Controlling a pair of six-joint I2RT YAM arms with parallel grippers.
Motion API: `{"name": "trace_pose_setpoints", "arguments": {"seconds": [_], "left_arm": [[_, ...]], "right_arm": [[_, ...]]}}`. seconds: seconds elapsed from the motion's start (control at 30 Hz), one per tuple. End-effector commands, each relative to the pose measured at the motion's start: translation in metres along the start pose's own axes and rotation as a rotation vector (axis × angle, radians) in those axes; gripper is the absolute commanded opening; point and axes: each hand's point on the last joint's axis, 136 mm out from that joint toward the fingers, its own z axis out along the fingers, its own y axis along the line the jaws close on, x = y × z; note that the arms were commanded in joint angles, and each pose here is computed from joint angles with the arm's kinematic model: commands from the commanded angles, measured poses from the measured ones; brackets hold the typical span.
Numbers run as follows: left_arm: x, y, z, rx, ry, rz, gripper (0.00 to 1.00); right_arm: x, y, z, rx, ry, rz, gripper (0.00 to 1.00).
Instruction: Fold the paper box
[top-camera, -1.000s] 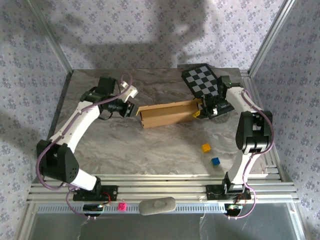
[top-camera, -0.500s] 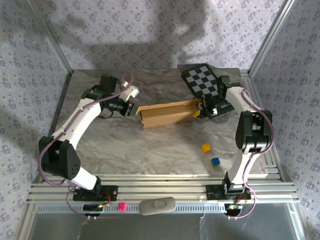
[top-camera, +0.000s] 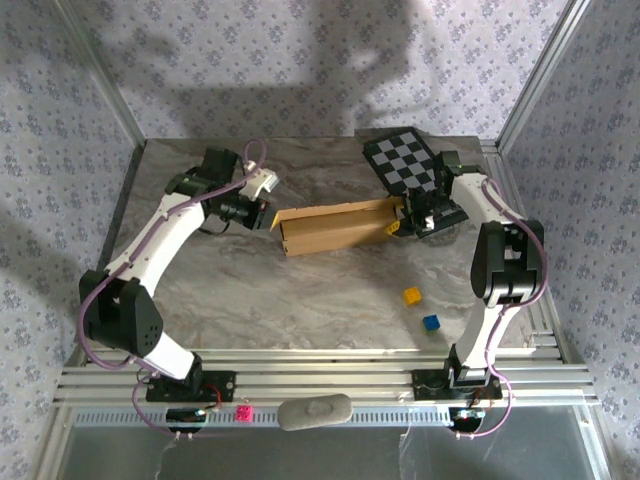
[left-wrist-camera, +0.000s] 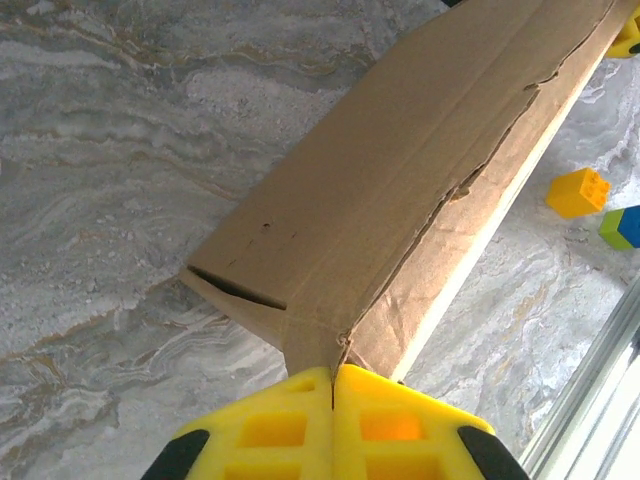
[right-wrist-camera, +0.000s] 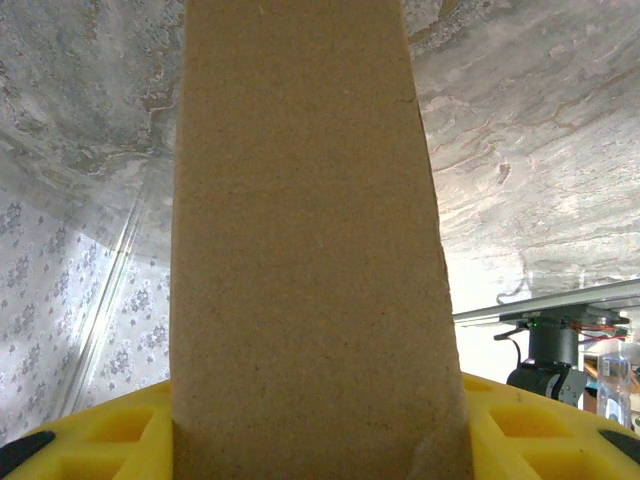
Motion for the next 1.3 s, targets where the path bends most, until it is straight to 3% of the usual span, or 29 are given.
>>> {"name": "trace_pose_setpoints", "arguments": {"seconds": [0.0,0.2,0.5,0.73,1.27], "left_arm": [[-0.01,-0.015,-0.002,0.029,-0.019,-0.091,0.05],[-0.005,-0.016,0.008,-0.012,0.01,-0.235,0.03],[-0.018,-0.01,0.005,-0.05,-0.061,-0.464,0.01],[-0.021,-0.011,0.007,-0.037,-0.028,-0.599,0.0],[-0.031,-0.015,0.01,0.009,-0.049,-0.745,0.0]], "right_arm": [[-0.002,0.004,0.002,0.005,-0.037,0.002,0.38],[-0.002,0.007,0.004,-0.009,-0.045,0.01,0.38],[-0.002,0.01,0.005,-0.018,-0.047,0.014,0.37],[-0.002,0.01,0.005,-0.018,-0.044,-0.001,0.38],[-0.002,0.01,0.006,-0.016,-0.035,0.0,0.38]]}}
